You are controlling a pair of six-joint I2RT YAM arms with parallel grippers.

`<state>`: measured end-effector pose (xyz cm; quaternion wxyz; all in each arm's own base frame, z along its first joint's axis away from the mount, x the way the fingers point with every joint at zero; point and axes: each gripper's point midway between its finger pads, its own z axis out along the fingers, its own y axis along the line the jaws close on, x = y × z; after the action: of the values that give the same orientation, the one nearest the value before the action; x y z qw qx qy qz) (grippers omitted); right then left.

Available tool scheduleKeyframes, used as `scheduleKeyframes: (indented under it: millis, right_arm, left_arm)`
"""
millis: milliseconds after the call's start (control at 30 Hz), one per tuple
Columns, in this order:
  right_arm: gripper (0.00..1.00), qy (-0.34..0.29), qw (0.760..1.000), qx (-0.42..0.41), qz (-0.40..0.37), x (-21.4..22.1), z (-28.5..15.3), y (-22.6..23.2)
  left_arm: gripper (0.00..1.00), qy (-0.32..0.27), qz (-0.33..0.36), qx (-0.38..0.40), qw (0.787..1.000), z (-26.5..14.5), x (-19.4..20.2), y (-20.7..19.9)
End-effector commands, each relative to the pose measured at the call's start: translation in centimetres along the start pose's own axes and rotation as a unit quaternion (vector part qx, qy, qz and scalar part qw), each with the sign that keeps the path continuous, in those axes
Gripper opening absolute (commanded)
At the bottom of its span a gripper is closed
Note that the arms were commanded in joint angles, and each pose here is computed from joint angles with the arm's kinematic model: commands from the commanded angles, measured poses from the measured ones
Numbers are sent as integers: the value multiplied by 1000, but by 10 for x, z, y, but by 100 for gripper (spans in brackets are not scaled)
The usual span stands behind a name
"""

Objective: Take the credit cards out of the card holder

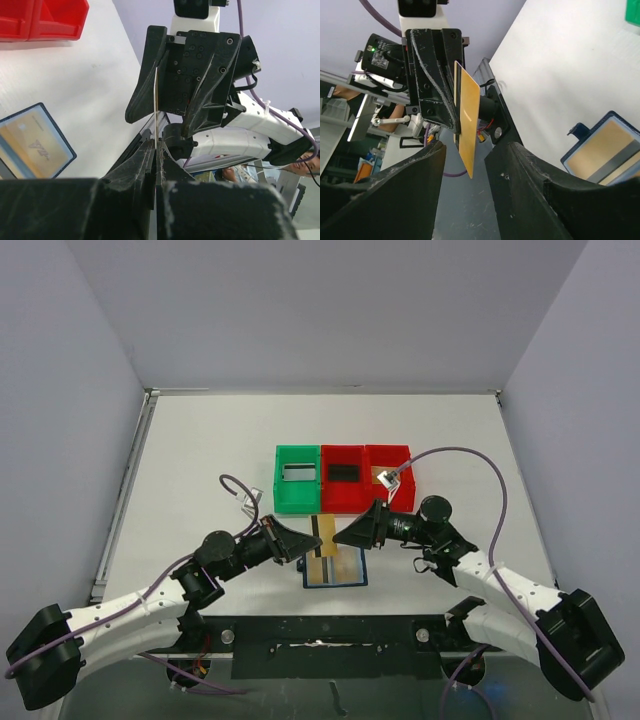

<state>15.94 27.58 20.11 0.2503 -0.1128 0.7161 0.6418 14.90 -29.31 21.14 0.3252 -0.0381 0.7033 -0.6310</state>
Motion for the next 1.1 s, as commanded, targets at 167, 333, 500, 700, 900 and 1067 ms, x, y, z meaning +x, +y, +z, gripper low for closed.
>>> scheduleKeyframes:
  millis: [167,333,500,700,900,1067]
  right_arm:
    - [40,1,993,-110,-45,-18,1,55]
    - [32,0,990,-135,-42,-19,0,65]
    - [17,4,987,-153,-47,-21,-1,76]
    - [21,10,987,-150,-53,-24,4,80]
    - [18,32,988,-140,-50,-16,16,79]
    - [0,26,991,-124,-50,-17,18,74]
  left_arm:
    - [0,3,7,106,994,-7,-6,-47]
    - [0,7,9,122,992,-9,-5,-54]
    - [0,6,8,121,993,-11,-5,-53]
    - [0,5,3,122,993,-10,-5,-51]
    - [0,-6,-2,125,992,-13,-7,-50]
    - [0,-10,-3,121,993,-17,-8,-48]
